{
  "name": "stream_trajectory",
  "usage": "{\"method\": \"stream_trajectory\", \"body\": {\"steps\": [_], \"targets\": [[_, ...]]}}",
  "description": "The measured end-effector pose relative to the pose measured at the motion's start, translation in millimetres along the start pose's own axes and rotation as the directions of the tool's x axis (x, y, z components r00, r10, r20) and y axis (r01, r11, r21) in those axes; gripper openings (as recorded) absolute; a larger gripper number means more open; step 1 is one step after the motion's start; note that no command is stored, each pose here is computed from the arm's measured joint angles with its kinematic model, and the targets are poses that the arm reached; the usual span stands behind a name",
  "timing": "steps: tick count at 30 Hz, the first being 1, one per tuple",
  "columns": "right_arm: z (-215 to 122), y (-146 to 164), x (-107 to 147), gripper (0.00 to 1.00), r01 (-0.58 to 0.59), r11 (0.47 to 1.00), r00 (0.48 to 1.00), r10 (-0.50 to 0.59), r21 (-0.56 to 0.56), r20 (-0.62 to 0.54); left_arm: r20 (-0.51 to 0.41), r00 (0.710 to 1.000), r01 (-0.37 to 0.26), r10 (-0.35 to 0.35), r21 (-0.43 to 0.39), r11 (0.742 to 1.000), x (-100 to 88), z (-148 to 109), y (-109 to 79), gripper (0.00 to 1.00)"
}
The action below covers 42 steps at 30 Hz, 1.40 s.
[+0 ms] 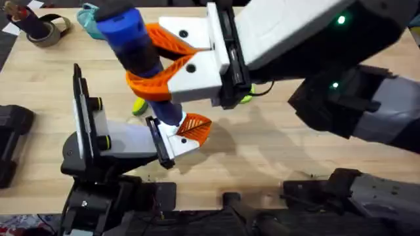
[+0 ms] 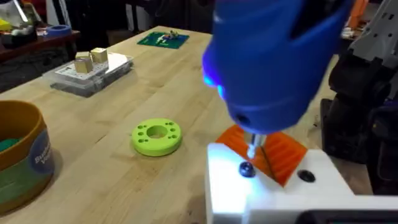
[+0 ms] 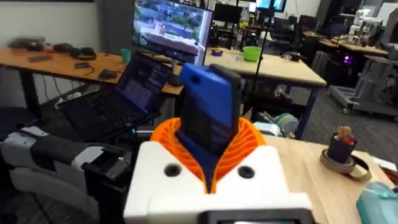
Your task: Pick up the gripper from the table and insert it into the empty holder that is missing its gripper. Then pick up a screw, insert it into the mounting hole, and use the screwdriver to tighten it. Finally, clean up the table by picking up the vegetable and placing it into the bucket.
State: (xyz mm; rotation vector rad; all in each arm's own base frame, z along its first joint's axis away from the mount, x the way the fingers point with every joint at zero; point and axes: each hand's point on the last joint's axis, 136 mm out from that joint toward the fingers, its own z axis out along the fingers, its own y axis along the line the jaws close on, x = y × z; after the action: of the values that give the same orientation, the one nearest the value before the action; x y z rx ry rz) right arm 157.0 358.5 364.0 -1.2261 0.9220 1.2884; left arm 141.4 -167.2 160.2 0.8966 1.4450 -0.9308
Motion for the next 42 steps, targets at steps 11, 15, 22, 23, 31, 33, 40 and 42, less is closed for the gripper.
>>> {"method": "stream_trajectory", "body": {"steps": [11, 15, 22, 23, 31, 33, 40, 42], "targets": [[-4.9, 0.4, 6.5, 0.025, -0.016, 1.000, 1.000, 0.015, 0.026, 0.027, -0.001, 1.000, 0.018, -0.018, 0.008, 1.000, 0.2, 0.0, -1.3, 0.007], [-4.8, 0.3, 6.7, 0.025, -0.022, 0.999, 0.999, 0.021, 0.026, 0.027, -0.001, 1.000, 0.018, -0.018, 0.008, 1.000, 0.2, 0.0, -1.3, 0.007], [-4.9, 0.4, 6.9, 0.025, -0.025, 0.999, 0.999, 0.024, 0.026, 0.026, -0.001, 1.000, 0.018, -0.018, 0.008, 1.000, 0.2, 0.0, -1.3, 0.007], [-5.0, 0.2, 6.9, 0.025, -0.025, 0.999, 0.999, 0.024, 0.027, 0.026, -0.001, 1.000, 0.018, -0.018, 0.007, 1.000, 0.2, 0.0, -1.2, 0.007], [-6.5, -1.6, 2.9, 0.025, -0.007, 0.999, 0.999, 0.006, 0.033, 0.039, -0.001, 1.000, 0.018, -0.018, 0.008, 1.000, 0.2, 0.0, -1.4, 0.007], [-6.8, -1.2, -0.7, 0.025, 0.004, 0.999, 0.999, -0.006, 0.032, 0.052, -0.001, 1.000, 0.018, -0.018, 0.008, 1.000, 0.2, 0.0, -1.4, 0.007], [-13.6, -8.7, -18.8, 0.025, 0.008, 0.999, 0.994, -0.014, 0.053, 0.105, 0.000, 1.000, 0.019, -0.019, 0.011, 1.000, 0.1, 0.0, -1.9, 0.007], [-15.7, -14.4, -21.1, 0.025, -0.009, 0.998, 0.995, 0.002, 0.065, 0.103, 0.000, 1.000, 0.019, -0.019, 0.011, 1.000, 0.1, 0.0, -1.9, 0.007]]}}
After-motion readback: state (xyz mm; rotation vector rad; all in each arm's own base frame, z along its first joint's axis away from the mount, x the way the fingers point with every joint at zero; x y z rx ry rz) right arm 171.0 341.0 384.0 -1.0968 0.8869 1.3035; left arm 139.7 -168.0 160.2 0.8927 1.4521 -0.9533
